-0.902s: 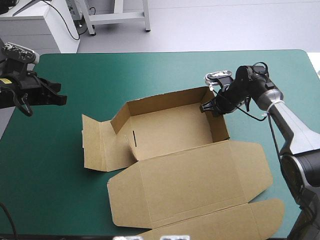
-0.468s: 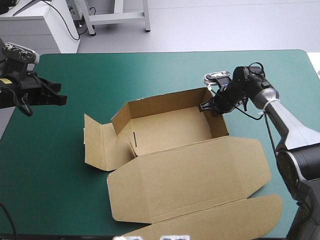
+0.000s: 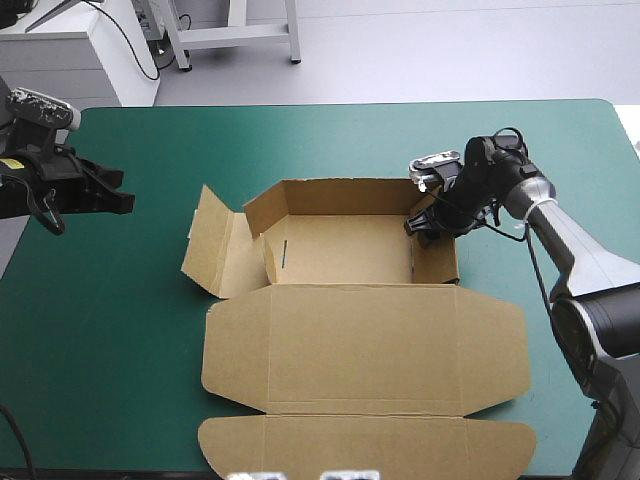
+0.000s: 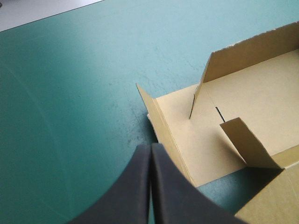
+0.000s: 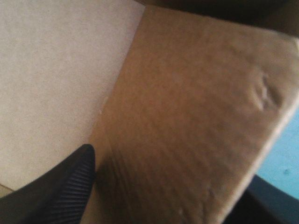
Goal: Fold the box
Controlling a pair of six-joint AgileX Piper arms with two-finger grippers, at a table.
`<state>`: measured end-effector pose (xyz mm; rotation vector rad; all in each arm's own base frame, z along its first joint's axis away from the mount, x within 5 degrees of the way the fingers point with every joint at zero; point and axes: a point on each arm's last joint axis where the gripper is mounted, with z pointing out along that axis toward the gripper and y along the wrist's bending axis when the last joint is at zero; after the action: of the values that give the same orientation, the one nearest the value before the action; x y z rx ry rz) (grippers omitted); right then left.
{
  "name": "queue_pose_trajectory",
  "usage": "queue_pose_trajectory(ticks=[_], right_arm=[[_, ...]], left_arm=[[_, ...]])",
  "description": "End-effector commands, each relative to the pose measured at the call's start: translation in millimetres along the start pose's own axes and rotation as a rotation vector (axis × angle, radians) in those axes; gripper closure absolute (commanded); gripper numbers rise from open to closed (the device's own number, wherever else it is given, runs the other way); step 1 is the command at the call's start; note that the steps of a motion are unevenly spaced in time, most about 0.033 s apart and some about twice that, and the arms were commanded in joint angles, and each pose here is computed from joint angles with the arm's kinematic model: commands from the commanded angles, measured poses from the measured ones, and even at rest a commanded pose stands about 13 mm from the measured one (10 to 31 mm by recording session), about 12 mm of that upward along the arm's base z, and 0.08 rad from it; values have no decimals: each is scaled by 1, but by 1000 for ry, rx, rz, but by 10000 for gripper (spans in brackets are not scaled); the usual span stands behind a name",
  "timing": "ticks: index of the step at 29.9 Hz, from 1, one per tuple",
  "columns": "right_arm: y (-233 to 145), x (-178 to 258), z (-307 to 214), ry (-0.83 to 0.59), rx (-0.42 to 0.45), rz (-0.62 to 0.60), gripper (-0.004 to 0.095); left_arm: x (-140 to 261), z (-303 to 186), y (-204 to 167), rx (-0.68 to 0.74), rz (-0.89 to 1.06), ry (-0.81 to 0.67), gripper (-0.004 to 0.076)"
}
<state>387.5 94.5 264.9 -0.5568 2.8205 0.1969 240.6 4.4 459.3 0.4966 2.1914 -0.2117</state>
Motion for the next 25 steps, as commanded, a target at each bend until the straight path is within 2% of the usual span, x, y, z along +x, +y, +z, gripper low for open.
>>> queue_pose_trajectory(ticks=[1, 15, 21, 25], right_arm=[[5, 1, -42, -94, 15, -31, 174], [20, 25, -121, -237, 24, 79, 198], [23, 33, -127, -206, 7, 133, 198], [23, 31, -127, -221, -1, 212, 198]], left_arm=[[-11, -16, -7, -14, 1, -103, 733], [-11, -17, -6, -17, 1, -106, 733], [-11, -16, -7, -13, 1, -102, 733], [-11, -16, -7, -10, -6, -103, 733]])
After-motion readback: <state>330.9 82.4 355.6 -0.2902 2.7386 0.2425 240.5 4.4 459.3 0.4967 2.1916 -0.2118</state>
